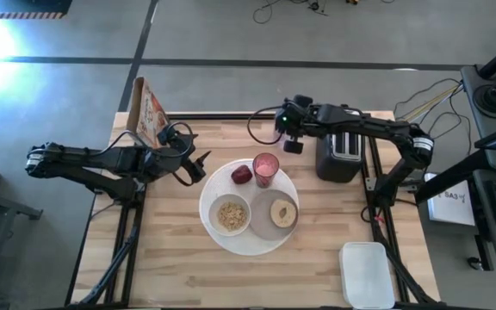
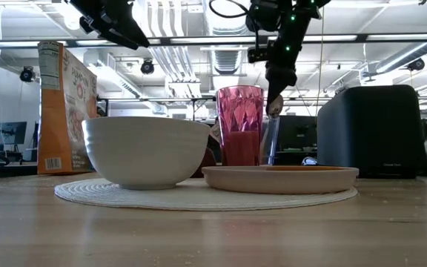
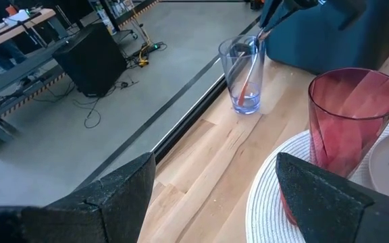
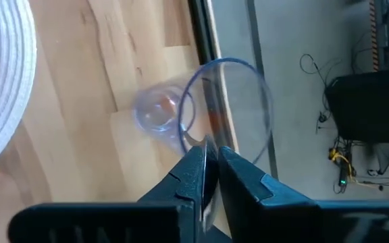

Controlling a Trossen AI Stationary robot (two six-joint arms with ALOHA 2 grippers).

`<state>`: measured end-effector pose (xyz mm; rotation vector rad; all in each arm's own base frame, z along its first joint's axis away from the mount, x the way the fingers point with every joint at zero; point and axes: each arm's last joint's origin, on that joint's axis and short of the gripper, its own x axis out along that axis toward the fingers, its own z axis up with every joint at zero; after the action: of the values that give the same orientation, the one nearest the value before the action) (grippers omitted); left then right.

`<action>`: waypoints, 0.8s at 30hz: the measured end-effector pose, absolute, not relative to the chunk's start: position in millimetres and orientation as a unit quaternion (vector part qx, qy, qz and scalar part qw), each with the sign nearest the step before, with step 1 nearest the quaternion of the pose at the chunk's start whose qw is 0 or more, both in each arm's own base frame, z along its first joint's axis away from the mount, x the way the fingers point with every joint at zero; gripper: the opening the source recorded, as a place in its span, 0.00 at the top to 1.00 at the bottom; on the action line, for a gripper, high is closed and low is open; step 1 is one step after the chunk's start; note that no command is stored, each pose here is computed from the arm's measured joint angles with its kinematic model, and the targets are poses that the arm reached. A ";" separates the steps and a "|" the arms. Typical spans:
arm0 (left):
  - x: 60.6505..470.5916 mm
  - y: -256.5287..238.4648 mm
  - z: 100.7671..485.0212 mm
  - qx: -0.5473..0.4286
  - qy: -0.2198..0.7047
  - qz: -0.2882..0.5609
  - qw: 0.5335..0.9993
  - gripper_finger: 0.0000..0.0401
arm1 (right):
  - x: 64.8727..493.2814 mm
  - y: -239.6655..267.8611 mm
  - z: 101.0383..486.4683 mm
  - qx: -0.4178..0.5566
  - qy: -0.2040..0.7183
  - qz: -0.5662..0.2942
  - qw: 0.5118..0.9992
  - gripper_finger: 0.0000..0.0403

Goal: Arrange a breakfast setting
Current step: Put the silver spoon on the white table mat to the left of the white bowl

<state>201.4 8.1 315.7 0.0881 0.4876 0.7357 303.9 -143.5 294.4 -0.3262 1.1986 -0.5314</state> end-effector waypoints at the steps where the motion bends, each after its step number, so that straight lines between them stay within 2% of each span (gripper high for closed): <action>1: 201.4 8.1 315.7 0.043 0.236 0.356 0.903 0.28 | 304.0 -143.4 294.1 -0.151 0.556 -0.244 0.780 0.91; 9: 201.2 8.1 315.5 0.043 0.237 0.356 0.903 0.28 | 303.4 -145.4 293.5 -0.160 0.560 -0.241 0.777 0.81; 24: 200.6 8.2 314.5 0.046 0.243 0.356 0.901 0.28 | 300.7 -151.9 294.0 -0.170 0.563 -0.241 0.772 0.82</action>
<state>200.6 8.2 314.5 0.0948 0.5023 0.7357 300.7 -151.9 294.0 -0.3687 1.2210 -0.5223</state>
